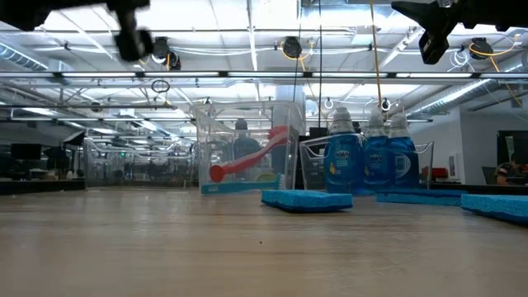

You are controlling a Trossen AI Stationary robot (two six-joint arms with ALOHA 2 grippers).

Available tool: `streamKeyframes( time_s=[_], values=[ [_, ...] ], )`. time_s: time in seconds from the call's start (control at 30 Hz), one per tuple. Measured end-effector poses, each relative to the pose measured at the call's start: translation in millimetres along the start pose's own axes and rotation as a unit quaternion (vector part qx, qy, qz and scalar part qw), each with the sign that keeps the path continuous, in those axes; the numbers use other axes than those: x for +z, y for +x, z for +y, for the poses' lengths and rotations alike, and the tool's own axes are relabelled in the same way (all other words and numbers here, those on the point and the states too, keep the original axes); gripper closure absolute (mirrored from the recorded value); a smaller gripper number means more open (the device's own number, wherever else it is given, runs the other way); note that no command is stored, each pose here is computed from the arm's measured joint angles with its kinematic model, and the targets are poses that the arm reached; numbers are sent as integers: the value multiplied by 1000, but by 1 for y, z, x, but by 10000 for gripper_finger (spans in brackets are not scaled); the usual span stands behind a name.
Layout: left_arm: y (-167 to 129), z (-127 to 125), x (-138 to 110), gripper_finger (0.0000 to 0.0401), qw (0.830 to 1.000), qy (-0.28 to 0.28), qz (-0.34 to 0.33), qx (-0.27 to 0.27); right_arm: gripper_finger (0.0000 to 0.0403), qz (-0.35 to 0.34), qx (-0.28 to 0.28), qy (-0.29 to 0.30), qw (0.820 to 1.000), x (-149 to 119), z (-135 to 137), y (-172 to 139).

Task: Pick & Place Kitchen Sink Supplies
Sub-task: Put the gray dish brush into the transparent container

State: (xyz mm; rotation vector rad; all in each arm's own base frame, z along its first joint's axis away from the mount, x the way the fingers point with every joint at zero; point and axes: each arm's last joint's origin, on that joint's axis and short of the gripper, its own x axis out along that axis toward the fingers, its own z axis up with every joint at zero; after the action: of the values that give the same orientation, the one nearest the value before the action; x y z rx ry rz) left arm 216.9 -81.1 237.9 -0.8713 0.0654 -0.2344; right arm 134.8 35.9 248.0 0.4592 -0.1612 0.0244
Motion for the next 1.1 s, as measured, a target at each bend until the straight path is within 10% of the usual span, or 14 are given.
streamKeyframes(
  time_s=[0.4, 0.63, 1.1],
  values=[
    [-15, -41, 32, 381, 947, 144, -166, -236, 268, 0, 0, 0, 1000, 0, 0, 0],
    [-18, -45, 34, 381, 934, 159, -179, -264, 268, 0, 0, 0, 1000, 0, 0, 0],
    [13, -20, 24, 381, 992, 33, -84, 88, 268, 0, 0, 1, 1000, 0, 0, 0]
  ],
)
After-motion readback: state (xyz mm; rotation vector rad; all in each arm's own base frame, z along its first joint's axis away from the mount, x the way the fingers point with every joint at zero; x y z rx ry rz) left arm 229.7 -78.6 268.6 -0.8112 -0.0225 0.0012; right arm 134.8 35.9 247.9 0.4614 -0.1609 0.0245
